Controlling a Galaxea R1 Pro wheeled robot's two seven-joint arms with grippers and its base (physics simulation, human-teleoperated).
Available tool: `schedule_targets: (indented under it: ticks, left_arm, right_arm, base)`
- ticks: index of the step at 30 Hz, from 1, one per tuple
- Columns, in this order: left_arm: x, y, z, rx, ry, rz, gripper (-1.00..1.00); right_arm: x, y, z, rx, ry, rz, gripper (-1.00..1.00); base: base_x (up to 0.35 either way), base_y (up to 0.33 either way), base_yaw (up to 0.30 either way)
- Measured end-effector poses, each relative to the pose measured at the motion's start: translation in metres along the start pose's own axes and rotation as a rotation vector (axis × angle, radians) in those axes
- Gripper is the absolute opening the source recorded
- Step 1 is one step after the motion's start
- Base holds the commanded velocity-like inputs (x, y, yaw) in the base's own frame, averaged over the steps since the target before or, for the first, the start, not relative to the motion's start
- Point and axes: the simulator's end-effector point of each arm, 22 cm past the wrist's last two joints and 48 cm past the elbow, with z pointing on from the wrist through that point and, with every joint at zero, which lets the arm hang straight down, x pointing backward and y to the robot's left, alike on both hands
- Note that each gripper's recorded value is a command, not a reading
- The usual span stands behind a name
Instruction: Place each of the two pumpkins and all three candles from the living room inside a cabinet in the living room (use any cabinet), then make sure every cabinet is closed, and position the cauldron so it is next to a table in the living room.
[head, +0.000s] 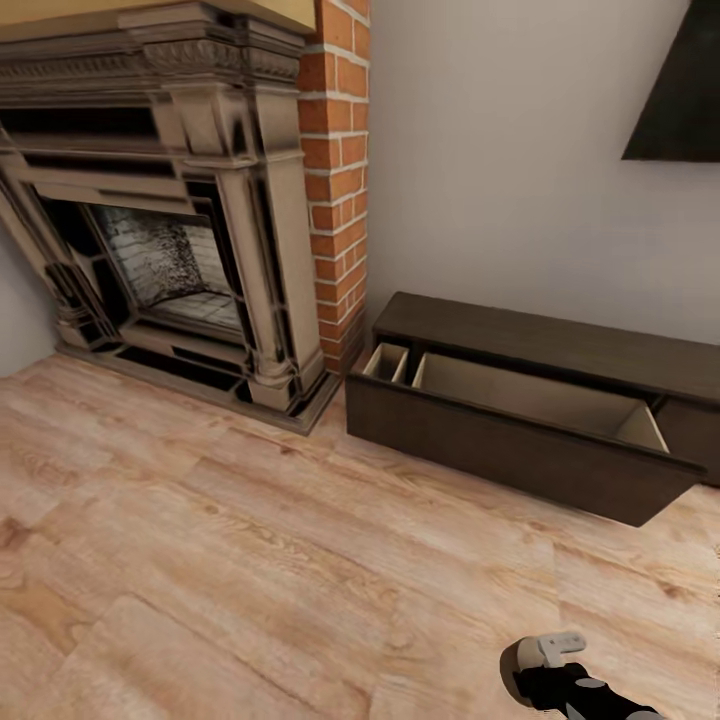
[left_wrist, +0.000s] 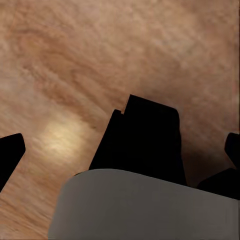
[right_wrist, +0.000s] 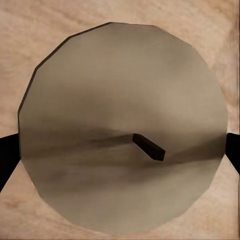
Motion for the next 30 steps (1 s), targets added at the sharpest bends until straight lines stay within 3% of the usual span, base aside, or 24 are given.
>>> schedule_targets:
  ticks: [30]
  left_arm:
    - [-0.011,-0.002,-0.005,0.008,-0.027,-0.004,1.0]
  right_arm:
    - [-0.012,-0.003,-0.006,0.005,-0.028,0.003,-1.0]
  base:
    - [0.254,0.0,-0.267]
